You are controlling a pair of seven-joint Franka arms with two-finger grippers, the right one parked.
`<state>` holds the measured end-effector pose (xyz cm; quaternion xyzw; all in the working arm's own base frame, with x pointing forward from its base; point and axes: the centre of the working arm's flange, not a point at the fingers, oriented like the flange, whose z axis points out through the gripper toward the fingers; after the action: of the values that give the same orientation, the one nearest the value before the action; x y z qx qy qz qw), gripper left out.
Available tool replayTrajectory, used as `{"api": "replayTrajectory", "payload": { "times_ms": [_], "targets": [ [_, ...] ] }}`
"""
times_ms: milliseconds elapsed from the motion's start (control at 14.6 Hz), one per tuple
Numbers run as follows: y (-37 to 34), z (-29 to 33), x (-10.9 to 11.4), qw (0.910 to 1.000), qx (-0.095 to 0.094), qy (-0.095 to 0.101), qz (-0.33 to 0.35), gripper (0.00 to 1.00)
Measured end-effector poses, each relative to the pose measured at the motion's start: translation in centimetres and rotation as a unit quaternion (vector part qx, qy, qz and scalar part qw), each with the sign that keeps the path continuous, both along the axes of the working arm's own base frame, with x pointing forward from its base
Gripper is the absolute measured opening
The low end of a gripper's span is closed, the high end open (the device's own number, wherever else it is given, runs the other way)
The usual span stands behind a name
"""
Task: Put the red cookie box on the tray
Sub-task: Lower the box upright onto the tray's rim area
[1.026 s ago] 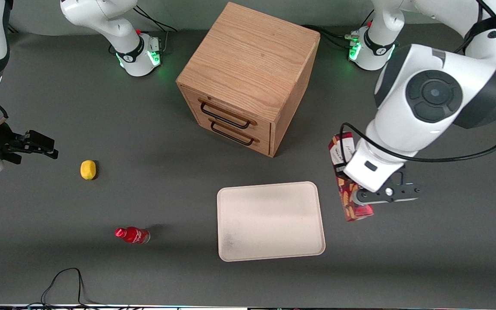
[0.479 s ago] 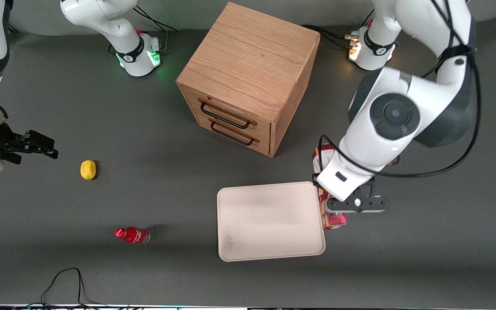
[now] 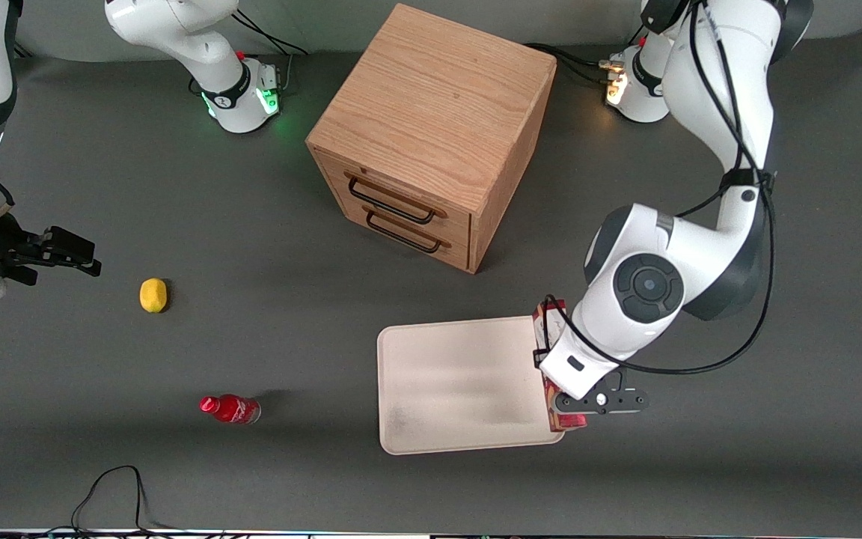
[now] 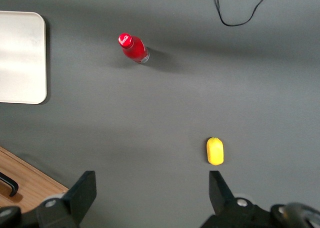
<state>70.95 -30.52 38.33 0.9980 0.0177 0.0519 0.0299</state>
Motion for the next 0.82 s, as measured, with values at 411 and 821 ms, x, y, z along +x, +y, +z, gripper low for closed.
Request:
{"api": "replayTrajectory", "payload": {
  "times_ms": [411,821],
  "targets": [
    [-0.3,-7.4,0.4,1.0000,-0.003,0.000,-0.001,0.03],
    [-0.7,-11.8,0.4,0.9999,-0.009,-0.009,-0.003,0.03]
  ]
}}
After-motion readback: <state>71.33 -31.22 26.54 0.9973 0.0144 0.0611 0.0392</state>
